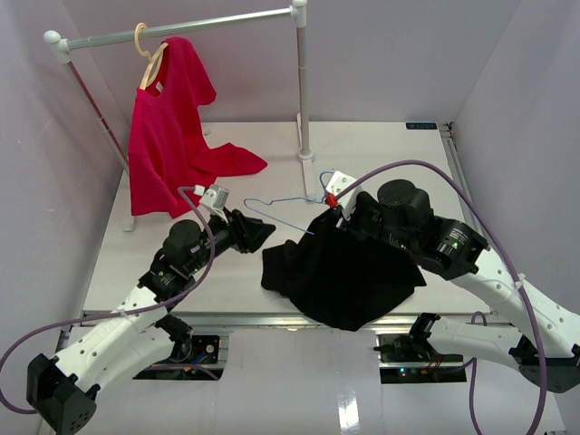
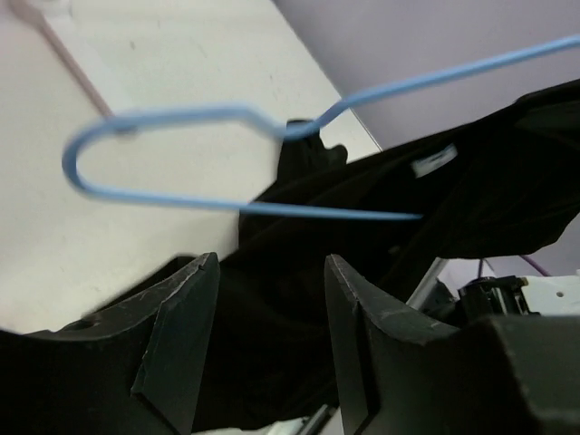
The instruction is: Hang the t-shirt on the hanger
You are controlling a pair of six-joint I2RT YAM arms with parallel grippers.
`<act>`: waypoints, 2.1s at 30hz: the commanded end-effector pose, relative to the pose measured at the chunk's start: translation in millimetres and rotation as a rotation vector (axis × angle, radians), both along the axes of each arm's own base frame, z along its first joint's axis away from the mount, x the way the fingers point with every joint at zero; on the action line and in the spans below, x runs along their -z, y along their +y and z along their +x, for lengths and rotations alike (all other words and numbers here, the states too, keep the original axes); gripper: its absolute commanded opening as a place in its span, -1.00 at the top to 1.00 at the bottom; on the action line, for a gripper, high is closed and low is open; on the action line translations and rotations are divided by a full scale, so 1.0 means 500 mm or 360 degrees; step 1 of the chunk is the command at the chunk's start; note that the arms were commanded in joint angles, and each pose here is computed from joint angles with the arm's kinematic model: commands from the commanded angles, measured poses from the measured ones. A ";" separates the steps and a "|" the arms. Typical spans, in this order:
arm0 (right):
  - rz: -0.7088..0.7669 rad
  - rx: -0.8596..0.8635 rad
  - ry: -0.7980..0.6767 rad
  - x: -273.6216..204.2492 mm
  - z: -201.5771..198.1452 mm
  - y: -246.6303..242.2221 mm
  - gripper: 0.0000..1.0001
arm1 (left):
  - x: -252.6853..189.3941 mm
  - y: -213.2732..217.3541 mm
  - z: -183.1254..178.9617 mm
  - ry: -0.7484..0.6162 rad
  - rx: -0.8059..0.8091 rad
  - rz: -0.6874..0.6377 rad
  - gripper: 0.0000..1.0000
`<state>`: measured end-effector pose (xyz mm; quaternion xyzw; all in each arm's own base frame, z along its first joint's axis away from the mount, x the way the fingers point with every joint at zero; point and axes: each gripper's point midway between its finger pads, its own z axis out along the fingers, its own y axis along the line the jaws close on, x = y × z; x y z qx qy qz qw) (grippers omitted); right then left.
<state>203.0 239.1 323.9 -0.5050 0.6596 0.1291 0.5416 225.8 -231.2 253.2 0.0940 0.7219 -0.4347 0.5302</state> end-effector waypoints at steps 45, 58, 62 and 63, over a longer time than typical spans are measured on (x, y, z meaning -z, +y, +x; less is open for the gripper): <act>0.0137 0.0202 -0.0273 -0.070 0.044 -0.004 0.84 | 0.011 -0.012 0.024 0.0384 -0.0151 -0.0393 -0.26; 0.0463 0.0060 -0.0491 -0.202 0.018 0.012 0.84 | -0.019 -0.052 -0.018 0.0497 0.0173 -0.0686 -0.22; 0.0594 -0.0087 -0.0568 -0.240 -0.021 0.010 0.84 | -0.015 -0.059 -0.017 0.0517 0.0195 -0.0698 -0.22; 0.0605 -0.0136 -0.0566 -0.241 -0.031 0.015 0.84 | -0.019 -0.060 -0.018 0.0505 0.0208 -0.0713 -0.23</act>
